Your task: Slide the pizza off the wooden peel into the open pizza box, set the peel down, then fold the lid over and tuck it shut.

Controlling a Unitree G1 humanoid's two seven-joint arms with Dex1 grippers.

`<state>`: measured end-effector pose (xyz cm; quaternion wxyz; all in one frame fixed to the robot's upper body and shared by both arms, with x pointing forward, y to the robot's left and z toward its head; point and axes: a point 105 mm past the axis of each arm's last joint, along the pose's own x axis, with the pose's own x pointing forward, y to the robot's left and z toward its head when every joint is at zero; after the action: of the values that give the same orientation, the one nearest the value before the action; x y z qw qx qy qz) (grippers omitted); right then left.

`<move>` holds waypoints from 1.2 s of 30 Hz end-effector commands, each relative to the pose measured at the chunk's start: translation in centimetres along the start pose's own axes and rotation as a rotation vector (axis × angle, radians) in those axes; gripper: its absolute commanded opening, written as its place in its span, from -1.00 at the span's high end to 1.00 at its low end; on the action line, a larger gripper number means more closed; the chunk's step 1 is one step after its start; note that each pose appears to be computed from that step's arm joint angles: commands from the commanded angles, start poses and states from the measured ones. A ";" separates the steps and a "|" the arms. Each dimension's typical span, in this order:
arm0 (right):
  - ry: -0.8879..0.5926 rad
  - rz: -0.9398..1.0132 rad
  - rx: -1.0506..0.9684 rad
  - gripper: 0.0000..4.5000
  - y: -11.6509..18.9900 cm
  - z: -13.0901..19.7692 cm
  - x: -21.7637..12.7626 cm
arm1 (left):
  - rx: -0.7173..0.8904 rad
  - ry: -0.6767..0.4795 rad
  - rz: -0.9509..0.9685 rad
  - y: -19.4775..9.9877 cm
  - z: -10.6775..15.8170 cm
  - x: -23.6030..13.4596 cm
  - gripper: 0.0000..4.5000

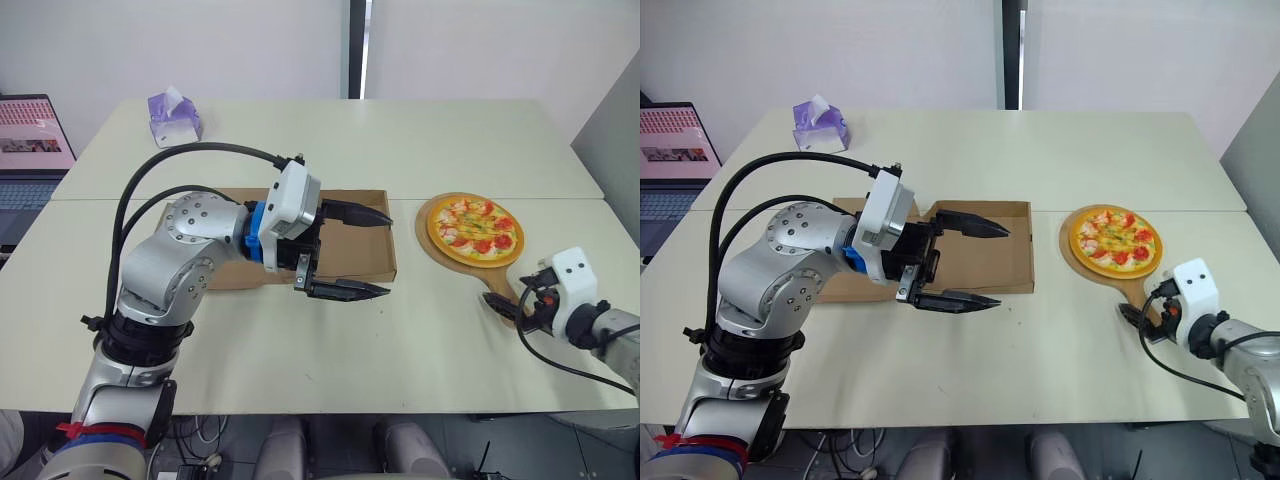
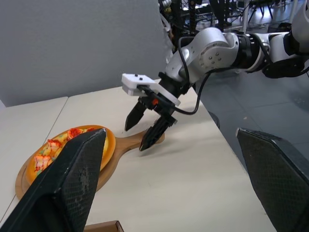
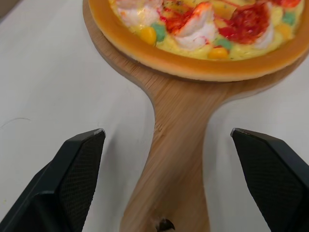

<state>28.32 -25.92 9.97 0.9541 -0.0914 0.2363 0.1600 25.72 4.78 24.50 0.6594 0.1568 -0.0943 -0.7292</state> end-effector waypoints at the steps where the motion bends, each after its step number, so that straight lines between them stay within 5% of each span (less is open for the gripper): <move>1: -0.036 -0.025 -0.034 -1.00 -0.6 0.8 0.8 | 0.041 -0.006 0.012 0.2 0.7 0.2 -1.00; 7: -0.040 -0.005 -0.013 -1.00 -0.1 0.6 1.6 | 0.042 0.005 0.032 0.3 0.5 -0.1 -1.00; 18: -0.048 -0.048 0.030 0.30 -0.4 -0.4 1.9 | 0.048 0.020 0.056 0.8 0.3 -0.5 -1.00; 26: -0.187 -0.116 0.049 0.29 -1.7 2.4 1.0 | 0.031 0.029 0.107 1.4 0.0 -1.2 -1.00; 36: -0.294 -0.004 -0.151 0.29 -2.8 10.4 -0.2 | -0.004 0.033 0.313 3.3 0.3 -5.7 -1.00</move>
<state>33.23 -26.99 15.60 0.9699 -0.1136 0.1491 0.1551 29.11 9.10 25.27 0.7567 0.1479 -0.0824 -0.6315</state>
